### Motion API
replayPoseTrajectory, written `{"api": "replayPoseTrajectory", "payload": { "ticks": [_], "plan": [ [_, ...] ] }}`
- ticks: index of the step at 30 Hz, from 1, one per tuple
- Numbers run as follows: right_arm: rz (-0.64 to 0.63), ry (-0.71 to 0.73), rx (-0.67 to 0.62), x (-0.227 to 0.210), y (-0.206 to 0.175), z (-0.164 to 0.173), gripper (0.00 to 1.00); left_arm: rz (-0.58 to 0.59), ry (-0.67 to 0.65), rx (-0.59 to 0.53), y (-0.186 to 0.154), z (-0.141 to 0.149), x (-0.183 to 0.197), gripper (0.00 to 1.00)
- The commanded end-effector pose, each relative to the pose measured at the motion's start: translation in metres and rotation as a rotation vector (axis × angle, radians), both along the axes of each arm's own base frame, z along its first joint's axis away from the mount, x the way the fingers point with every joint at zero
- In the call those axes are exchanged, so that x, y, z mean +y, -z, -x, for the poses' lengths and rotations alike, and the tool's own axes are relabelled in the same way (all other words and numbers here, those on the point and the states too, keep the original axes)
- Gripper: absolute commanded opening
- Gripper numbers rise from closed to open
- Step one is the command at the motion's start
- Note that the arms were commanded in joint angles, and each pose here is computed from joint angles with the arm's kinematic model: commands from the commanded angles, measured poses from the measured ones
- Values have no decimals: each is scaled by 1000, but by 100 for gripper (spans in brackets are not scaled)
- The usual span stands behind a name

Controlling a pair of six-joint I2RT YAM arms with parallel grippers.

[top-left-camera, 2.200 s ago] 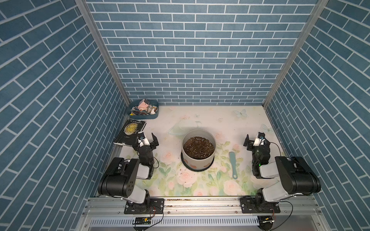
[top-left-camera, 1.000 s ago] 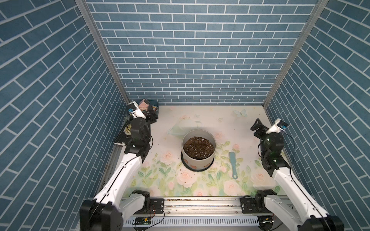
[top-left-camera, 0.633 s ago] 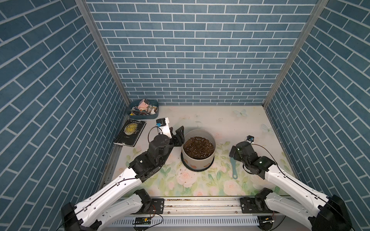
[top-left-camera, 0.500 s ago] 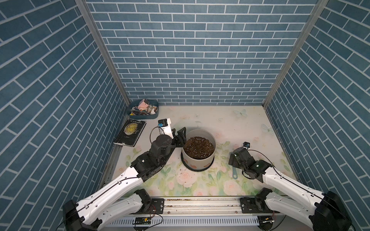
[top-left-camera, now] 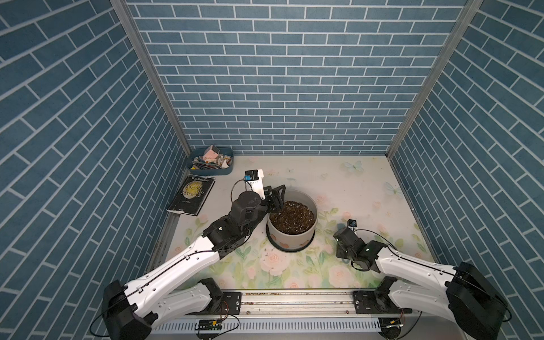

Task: Scrub the dried mud off the ceramic pot
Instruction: Pick up the brush from the center of the board.

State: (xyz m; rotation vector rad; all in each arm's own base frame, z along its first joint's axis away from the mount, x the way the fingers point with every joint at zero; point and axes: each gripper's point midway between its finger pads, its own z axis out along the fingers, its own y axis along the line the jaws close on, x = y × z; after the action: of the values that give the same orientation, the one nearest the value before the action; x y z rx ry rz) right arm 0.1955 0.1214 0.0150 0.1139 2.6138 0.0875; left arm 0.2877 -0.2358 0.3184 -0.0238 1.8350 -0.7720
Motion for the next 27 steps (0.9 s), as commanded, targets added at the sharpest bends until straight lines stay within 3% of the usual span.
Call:
{"api": "replayPoseTrajectory", "payload": {
  "ticks": [1, 5, 10, 14, 16, 19, 23, 27],
  "plan": [
    [31, 26, 77, -6, 14, 12, 20, 19, 27, -22, -7, 4, -4, 67],
    [31, 21, 54, -4, 5, 8, 0, 17, 26, -43, -14, 5, -2, 72],
    [-26, -55, -107, 11, -60, -17, 0, 22, 55, -85, -31, 3, -8, 85],
    [-267, -246, -321, 59, -169, -40, 0, 75, 182, -116, -47, 4, -27, 93],
    [-460, -423, -424, 96, -233, -39, 0, 133, 306, -161, -59, 15, -42, 99],
    [-652, -630, -526, 130, -293, -29, 0, 203, 434, -232, -74, 31, -51, 100],
    [-814, -846, -554, 161, -335, -12, 0, 312, 520, -246, -81, 31, -50, 100],
    [-857, -915, -555, 171, -347, -9, 0, 426, 590, -205, -79, 18, -38, 100]
  ]
}}
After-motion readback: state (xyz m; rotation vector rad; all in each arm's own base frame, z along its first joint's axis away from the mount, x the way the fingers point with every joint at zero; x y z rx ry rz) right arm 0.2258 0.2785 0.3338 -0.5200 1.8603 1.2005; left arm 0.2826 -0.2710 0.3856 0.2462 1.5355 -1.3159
